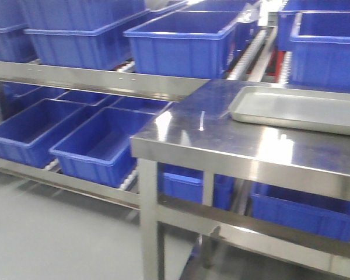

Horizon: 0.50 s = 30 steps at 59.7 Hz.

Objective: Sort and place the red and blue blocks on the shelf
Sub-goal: 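Drive the base away from the table holding both cubes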

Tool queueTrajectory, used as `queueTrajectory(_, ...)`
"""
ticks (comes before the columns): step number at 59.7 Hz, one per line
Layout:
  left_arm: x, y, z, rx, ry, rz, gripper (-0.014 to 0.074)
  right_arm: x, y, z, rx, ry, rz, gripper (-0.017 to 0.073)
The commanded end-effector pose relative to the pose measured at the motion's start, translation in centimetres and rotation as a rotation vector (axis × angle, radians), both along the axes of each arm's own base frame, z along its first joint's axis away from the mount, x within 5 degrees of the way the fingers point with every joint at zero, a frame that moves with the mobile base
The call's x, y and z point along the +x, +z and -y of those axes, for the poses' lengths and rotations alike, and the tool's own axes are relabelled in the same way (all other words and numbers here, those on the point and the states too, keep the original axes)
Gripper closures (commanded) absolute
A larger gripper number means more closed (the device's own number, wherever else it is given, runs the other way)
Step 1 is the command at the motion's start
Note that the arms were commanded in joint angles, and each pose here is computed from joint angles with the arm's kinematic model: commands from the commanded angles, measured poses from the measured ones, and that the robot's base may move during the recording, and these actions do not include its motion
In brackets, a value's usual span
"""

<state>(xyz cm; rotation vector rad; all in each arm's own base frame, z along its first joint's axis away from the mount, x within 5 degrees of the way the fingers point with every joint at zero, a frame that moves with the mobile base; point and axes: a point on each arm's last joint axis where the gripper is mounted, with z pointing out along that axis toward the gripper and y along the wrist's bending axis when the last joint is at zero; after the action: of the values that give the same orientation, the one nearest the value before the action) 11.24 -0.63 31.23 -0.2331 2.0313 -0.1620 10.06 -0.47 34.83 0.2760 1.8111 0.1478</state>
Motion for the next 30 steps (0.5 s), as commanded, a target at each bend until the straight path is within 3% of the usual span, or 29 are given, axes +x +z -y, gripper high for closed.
queueTrajectory(1, 0.29, 1.51, 0.14, -0.005, -0.016, 0.099, 0.047, 0.01, 1.71, 0.08, -0.021, -0.005, 0.116, 0.05)
queueTrajectory(30, 0.29, 1.51, 0.14, -0.005, -0.016, 0.099, 0.047, 0.01, 1.7, 0.08, -0.021, -0.005, 0.116, 0.05)
